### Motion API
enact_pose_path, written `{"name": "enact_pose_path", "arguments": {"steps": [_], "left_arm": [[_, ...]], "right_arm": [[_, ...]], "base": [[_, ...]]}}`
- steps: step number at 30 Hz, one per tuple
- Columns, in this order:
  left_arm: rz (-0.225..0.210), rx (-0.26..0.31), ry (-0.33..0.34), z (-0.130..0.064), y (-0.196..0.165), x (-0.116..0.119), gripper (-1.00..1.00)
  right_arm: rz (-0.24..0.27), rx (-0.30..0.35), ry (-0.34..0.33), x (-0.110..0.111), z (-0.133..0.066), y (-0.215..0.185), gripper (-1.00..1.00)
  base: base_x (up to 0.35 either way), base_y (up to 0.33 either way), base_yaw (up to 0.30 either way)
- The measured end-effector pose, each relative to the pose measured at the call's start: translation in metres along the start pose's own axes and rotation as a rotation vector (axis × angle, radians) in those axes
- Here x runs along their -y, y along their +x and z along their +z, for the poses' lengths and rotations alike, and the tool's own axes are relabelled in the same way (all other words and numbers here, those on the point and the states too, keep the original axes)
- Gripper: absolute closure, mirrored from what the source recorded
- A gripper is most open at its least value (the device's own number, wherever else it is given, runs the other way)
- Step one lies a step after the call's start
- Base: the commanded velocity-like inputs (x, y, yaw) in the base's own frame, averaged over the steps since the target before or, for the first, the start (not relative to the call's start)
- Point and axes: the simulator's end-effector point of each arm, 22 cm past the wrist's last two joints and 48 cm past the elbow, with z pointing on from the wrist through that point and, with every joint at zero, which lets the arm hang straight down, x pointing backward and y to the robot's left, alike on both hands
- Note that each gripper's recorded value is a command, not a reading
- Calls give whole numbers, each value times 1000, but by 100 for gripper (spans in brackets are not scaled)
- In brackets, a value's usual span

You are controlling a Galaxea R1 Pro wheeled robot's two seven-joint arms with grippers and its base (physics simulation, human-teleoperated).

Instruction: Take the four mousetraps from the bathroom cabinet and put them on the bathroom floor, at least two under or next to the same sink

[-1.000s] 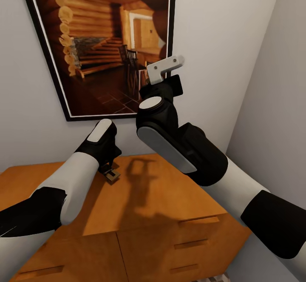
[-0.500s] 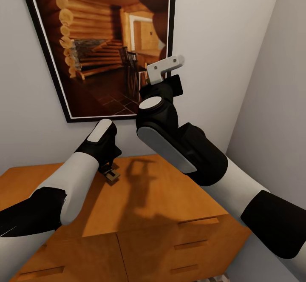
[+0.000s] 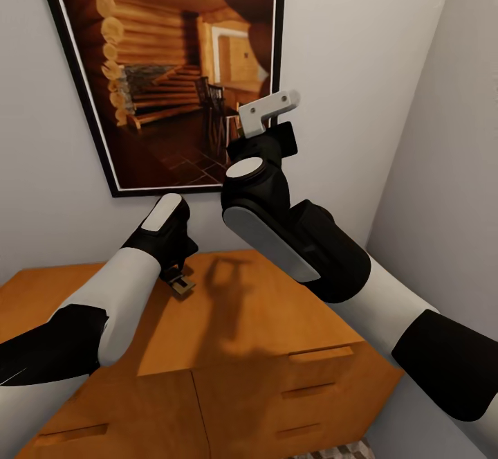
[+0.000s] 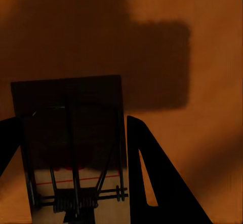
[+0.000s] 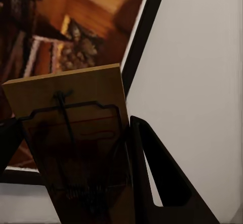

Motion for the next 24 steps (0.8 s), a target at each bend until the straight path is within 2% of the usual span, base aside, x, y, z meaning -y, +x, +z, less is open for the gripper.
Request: {"name": "enact_pose_path", "arguments": {"steps": [24], "left_arm": [[5, 3, -1, 0, -1, 0, 100]], "right_arm": [[0, 0, 1, 0, 0, 0, 100]], "base": [[-75, 0, 0]]}}
